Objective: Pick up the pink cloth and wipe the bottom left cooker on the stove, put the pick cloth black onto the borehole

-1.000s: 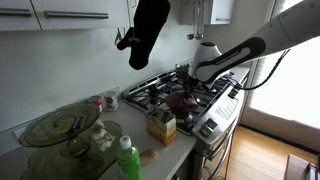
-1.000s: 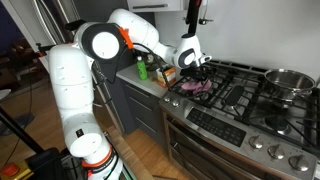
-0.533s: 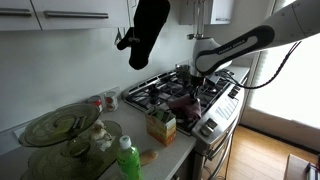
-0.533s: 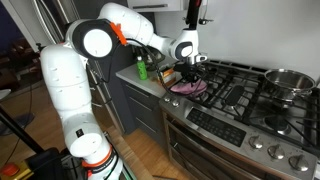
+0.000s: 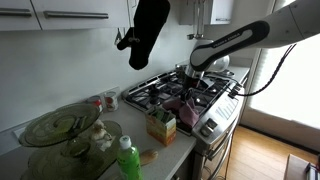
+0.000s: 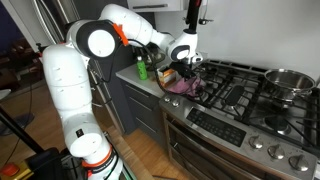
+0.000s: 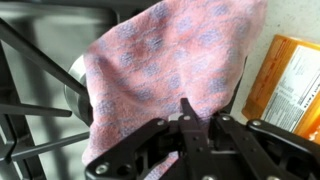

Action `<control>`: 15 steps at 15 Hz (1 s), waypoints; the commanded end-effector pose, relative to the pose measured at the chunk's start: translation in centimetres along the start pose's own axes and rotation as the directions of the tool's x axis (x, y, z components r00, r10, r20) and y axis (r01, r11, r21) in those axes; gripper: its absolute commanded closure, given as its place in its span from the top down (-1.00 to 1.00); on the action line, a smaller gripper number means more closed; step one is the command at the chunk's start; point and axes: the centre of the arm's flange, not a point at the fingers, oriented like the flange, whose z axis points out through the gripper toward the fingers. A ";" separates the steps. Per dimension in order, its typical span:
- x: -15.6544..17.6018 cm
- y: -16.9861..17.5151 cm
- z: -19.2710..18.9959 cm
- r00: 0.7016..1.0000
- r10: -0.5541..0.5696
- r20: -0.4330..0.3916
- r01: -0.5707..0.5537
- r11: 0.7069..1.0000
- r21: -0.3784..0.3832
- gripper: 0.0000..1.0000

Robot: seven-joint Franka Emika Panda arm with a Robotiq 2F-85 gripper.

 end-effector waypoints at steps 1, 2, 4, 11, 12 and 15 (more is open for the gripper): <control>0.6 0.5 2.2 0.990 -0.028 -0.136 0.026 1.000 -0.016 -0.92; 0.9 0.8 2.4 0.984 -0.045 -0.173 0.037 0.998 -0.049 -0.92; 1.2 1.6 2.8 0.972 -0.081 -0.221 0.054 0.991 -0.125 -0.92; 0.1 4.4 2.2 0.983 -0.132 -0.125 0.089 0.949 -0.302 -0.92; -0.2 4.8 1.9 0.988 -0.127 -0.086 0.094 0.943 -0.319 -0.92; -1.0 5.6 0.8 0.994 -0.110 0.019 0.110 0.928 -0.355 -0.92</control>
